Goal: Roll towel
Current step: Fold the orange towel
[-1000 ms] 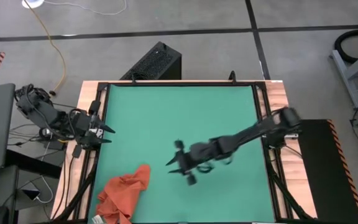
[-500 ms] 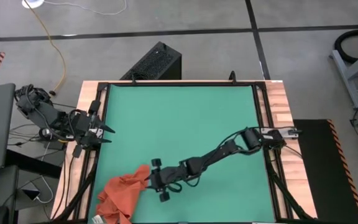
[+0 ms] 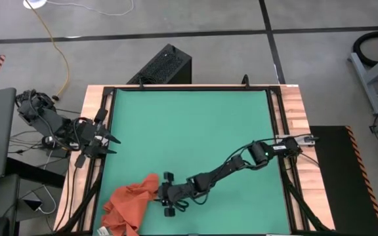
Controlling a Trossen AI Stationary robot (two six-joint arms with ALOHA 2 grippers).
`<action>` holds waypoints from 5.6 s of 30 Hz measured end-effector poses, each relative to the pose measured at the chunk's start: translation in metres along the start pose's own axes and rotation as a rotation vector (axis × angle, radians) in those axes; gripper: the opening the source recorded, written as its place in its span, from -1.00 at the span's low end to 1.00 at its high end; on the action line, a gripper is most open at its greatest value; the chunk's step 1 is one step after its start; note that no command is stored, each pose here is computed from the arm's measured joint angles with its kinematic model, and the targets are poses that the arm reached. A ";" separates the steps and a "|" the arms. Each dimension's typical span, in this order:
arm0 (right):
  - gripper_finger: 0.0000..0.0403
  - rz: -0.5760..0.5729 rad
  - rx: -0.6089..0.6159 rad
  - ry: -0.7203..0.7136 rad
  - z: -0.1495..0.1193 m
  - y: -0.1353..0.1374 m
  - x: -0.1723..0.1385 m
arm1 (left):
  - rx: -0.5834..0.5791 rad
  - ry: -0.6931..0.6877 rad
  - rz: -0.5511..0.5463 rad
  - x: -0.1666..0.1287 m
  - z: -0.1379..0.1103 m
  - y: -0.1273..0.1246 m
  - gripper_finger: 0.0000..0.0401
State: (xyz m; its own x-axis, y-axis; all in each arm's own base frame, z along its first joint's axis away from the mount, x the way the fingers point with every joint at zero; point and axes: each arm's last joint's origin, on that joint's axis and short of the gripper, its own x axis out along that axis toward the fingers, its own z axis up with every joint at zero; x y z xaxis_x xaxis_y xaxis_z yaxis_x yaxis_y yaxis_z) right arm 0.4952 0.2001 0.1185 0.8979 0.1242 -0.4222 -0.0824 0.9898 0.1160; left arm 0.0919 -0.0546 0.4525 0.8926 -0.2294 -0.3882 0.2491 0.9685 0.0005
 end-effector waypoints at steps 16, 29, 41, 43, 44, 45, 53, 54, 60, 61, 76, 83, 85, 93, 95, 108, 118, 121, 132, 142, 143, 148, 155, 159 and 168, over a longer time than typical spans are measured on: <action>-0.20 -0.013 0.008 -0.050 -0.013 0.008 0.007 | -0.039 0.001 0.014 0.002 0.001 0.000 -0.30; -0.20 -0.030 0.042 -0.082 -0.017 -0.002 0.015 | -0.013 0.035 0.039 0.016 0.002 -0.005 -0.30; -0.93 -0.028 0.076 -0.072 -0.021 -0.013 0.020 | -0.010 0.042 0.040 0.018 0.002 -0.006 -0.30; -0.94 -0.026 0.095 -0.083 -0.019 -0.011 0.019 | -0.015 0.042 0.040 0.018 0.002 -0.006 -0.30; -0.96 -0.029 0.103 -0.082 -0.017 -0.010 0.018 | -0.020 0.042 0.040 0.018 0.002 -0.006 -0.30; -0.97 -0.031 0.106 -0.083 -0.014 -0.008 0.015 | -0.026 0.042 0.039 0.018 0.002 -0.006 -0.30; -0.65 0.028 0.095 -0.110 0.019 0.005 -0.006 | -0.036 0.043 0.034 0.018 0.002 -0.006 -0.30; -0.58 0.032 0.095 -0.110 0.019 0.005 -0.006 | -0.036 0.043 0.035 0.018 0.002 -0.006 -0.30; -0.10 0.022 0.144 -0.082 0.005 0.000 0.003 | -0.036 0.043 0.035 0.018 0.002 -0.006 -0.30; -0.04 0.017 0.146 -0.073 0.003 -0.002 0.004 | -0.036 0.044 0.035 0.018 0.002 -0.006 -0.30; 0.14 -0.016 0.125 -0.107 -0.021 -0.003 0.038 | -0.034 0.050 0.037 0.019 0.002 -0.006 -0.30; -0.10 -0.173 0.100 0.053 -0.019 0.003 0.047 | -0.032 0.060 0.039 0.021 0.002 -0.007 -0.30; -0.33 -0.212 0.084 0.082 -0.021 0.003 0.046 | -0.037 0.062 0.040 0.022 0.002 -0.007 -0.29; -0.95 -0.283 0.046 0.118 0.002 0.012 0.028 | -0.060 0.067 0.041 0.022 0.001 -0.007 -0.29; -0.96 -0.353 0.006 0.159 0.014 0.015 0.012 | -0.079 0.067 0.034 0.022 0.001 -0.008 -0.29; -0.97 -0.921 -0.010 0.308 0.120 -0.034 -0.147 | 0.002 0.287 0.031 0.091 -0.037 -0.030 -0.30; -0.97 -0.972 -0.048 0.405 0.131 -0.039 -0.189 | 0.315 0.403 0.086 0.204 -0.119 -0.073 -0.30; -0.97 -0.963 -0.041 0.422 0.129 -0.039 -0.187 | 0.420 0.330 0.138 0.239 -0.137 -0.083 -0.30; -0.97 -0.948 -0.054 0.474 0.124 -0.037 -0.186 | 0.904 0.445 0.400 0.338 -0.213 -0.094 -0.30; -0.96 -0.944 -0.059 0.475 0.123 -0.034 -0.187 | 0.816 0.457 0.542 0.372 -0.196 -0.070 -0.30; -0.95 -0.944 -0.060 0.475 0.123 -0.034 -0.187 | 0.794 0.439 0.535 0.374 -0.189 -0.069 -0.30; -0.95 -0.943 -0.063 0.477 0.123 -0.034 -0.187 | 0.704 0.391 0.424 0.383 -0.178 -0.066 -0.30; -0.95 -0.944 -0.065 0.482 0.123 -0.035 -0.187 | 0.617 0.392 0.449 0.388 -0.178 -0.051 -0.30; -0.95 -0.943 -0.065 0.485 0.123 -0.035 -0.187 | 0.594 0.428 0.460 0.396 -0.194 -0.048 -0.30; -0.94 -0.942 -0.069 0.487 0.123 -0.035 -0.187 | 0.568 0.448 0.530 0.402 -0.203 -0.044 -0.30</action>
State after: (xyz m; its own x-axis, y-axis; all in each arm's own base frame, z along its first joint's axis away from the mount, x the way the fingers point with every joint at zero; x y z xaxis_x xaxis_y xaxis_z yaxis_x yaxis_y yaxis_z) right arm 0.3829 0.1340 0.3040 0.3432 -0.6954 -0.6313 0.5180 0.7008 -0.4904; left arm 0.3631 -0.1696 0.1095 0.7428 0.4085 -0.5305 0.1005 0.7153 0.6915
